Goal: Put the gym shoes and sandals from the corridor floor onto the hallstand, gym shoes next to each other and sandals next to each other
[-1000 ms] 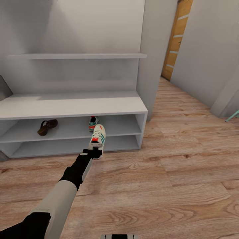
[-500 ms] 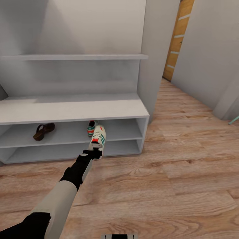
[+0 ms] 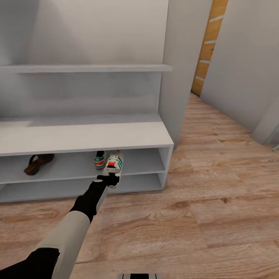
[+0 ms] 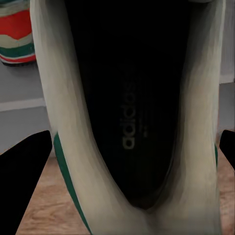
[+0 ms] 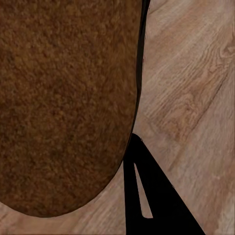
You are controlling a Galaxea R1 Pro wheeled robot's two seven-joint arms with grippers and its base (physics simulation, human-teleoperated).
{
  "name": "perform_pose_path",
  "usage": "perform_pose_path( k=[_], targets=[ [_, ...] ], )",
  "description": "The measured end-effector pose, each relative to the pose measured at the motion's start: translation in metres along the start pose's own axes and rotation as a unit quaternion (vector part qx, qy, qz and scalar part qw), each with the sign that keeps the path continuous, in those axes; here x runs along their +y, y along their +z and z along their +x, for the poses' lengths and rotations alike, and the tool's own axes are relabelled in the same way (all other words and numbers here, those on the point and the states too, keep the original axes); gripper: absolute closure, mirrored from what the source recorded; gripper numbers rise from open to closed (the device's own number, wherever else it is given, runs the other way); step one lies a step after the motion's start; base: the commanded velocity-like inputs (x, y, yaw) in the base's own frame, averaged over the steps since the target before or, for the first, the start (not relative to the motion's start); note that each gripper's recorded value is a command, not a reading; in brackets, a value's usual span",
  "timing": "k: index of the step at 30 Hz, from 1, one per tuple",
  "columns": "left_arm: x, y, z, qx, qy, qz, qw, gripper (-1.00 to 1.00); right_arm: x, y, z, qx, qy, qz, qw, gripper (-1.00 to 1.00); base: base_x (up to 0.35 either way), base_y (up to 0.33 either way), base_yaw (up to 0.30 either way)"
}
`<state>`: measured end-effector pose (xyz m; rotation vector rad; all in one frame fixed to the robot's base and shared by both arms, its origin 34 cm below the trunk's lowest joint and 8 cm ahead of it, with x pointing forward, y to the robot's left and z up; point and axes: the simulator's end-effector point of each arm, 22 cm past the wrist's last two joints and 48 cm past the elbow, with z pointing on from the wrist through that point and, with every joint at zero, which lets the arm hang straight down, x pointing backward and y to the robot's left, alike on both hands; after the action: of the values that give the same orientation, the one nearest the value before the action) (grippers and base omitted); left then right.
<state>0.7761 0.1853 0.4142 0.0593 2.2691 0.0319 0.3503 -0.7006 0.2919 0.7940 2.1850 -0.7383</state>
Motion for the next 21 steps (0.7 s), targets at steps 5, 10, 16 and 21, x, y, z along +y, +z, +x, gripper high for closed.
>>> perform_pose_path(
  k=[5, 10, 16, 21],
  targets=[
    [0.0005, 0.0002, 0.0002, 0.000, 0.000, 0.000, 1.0000, 1.00, 0.0002, 0.0001, 0.0001, 0.000, 0.000, 0.000, 1.0000, 1.00, 0.191, -0.072, 0.000],
    [0.0009, 0.0003, 0.0004, 0.000, 0.000, -0.001, 1.0000, 1.00, -0.0001, 0.0001, 0.0001, 0.000, 0.000, 0.000, 1.0000, 1.00, 0.039, -0.006, 0.000],
    [0.0009, 0.0001, 0.0014, 0.001, 0.000, -0.001, 1.0000, 1.00, -0.0001, 0.0000, -0.0001, 0.000, 0.000, 0.000, 1.0000, 1.00, 0.250, -0.001, 0.000],
    [0.0014, 0.0004, 0.0042, 0.003, 0.000, -0.001, 1.0000, 1.00, 0.0000, 0.0001, 0.0000, 0.000, 0.000, 0.000, 1.0000, 1.00, 0.155, 0.000, 0.000]
  ],
)
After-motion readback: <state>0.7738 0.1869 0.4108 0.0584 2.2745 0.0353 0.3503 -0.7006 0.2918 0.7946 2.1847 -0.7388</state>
